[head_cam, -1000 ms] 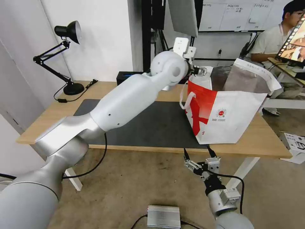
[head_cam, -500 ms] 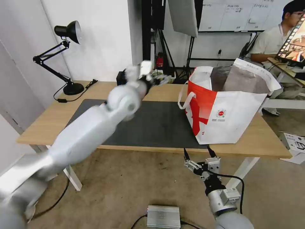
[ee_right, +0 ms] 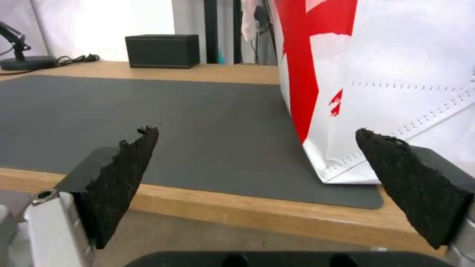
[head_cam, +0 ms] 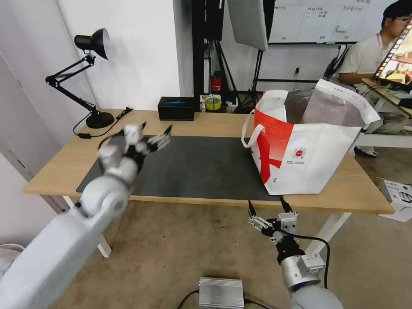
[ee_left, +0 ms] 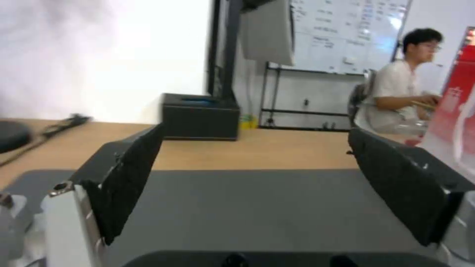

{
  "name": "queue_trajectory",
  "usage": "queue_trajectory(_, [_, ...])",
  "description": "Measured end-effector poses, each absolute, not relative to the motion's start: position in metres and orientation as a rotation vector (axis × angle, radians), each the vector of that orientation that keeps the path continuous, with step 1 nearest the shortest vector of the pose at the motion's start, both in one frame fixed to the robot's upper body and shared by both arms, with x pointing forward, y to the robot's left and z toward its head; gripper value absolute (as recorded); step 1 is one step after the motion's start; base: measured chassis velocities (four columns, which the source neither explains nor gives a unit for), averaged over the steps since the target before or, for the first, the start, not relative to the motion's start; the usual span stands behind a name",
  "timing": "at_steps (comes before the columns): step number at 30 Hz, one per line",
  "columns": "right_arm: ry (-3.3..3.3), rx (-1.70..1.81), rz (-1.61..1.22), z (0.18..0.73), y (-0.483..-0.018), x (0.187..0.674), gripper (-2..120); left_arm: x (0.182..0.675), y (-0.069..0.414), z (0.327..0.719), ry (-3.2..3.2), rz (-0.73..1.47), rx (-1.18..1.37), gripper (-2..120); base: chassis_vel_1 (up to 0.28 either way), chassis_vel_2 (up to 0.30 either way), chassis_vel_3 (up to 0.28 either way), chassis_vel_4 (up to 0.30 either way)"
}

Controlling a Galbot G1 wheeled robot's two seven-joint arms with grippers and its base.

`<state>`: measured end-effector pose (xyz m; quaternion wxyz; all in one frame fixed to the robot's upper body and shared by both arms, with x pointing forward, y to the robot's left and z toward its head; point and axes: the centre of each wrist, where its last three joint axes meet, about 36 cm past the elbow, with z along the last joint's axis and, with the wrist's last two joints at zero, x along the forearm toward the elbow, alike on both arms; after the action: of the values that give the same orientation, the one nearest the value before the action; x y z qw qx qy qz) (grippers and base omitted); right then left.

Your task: Pick up the trash from the table and place it into the takeout bag.

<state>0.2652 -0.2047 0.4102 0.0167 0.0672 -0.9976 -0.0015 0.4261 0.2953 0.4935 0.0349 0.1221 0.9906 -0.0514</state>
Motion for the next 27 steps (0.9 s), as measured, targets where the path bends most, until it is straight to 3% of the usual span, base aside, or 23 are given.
queue_trajectory(27, [-3.101, 0.209, -0.005, 0.41, -0.205, 0.265, 100, 0.322, 0.325, 0.372, 3.034, -0.064, 0.171, 100, 0.0, 0.0, 0.0, 0.0])
